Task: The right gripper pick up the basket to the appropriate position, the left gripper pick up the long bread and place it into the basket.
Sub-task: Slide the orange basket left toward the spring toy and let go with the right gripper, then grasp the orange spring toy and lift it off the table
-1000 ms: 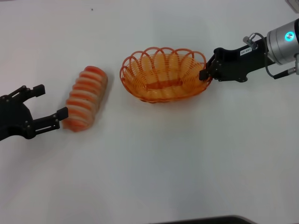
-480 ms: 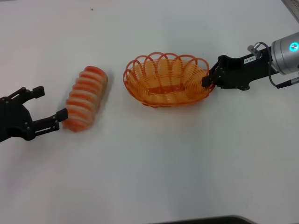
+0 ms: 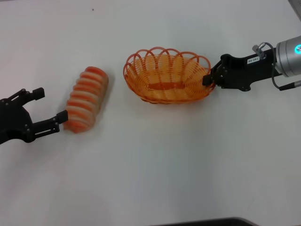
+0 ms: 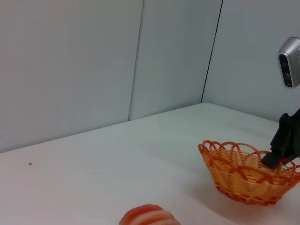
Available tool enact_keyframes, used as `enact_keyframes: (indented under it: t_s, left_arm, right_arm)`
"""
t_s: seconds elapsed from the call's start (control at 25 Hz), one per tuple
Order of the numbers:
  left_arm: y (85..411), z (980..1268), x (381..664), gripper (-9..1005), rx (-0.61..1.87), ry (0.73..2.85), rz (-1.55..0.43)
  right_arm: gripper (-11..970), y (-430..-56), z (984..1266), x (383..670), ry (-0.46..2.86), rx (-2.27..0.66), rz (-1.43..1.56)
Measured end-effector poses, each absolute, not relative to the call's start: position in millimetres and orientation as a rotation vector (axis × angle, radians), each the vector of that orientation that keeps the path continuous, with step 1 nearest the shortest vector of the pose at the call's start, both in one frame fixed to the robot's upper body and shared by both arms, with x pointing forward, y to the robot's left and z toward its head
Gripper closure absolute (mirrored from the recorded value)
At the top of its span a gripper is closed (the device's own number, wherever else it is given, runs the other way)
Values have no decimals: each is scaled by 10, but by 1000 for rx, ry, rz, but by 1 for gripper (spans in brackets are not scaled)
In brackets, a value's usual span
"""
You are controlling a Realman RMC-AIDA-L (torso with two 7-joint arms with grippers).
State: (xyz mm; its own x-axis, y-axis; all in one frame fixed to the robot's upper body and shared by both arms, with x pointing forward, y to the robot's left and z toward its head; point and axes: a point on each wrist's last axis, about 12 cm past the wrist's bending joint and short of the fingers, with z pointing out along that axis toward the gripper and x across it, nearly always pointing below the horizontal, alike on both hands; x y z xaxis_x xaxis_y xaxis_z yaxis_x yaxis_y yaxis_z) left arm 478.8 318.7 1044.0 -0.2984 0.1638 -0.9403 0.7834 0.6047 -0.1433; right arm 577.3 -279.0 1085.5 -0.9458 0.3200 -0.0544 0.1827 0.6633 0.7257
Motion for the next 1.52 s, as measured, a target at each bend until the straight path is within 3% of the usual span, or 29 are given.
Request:
enact_keyframes:
  t_s: [0.68,0.96,1.12,1.52]
  left_arm:
    - [3188,10440,4787,61,773,1798,-748]
    - [3189,10439,4785,61,769,1796,-748]
    - [3185,10449,4797,61,767,1793,-750]
    - [3116,10429,4834,62,743,1793,-776]
  right_arm:
    - [734,-2779,10806,5701,2729,434,1187]
    - [508,-2813,10780,5653,2719,463,1231]
    - [390,-2975,10874,5614,2649,477,1313]
    - [350,-3661,11146,5552,2348,287,1241]
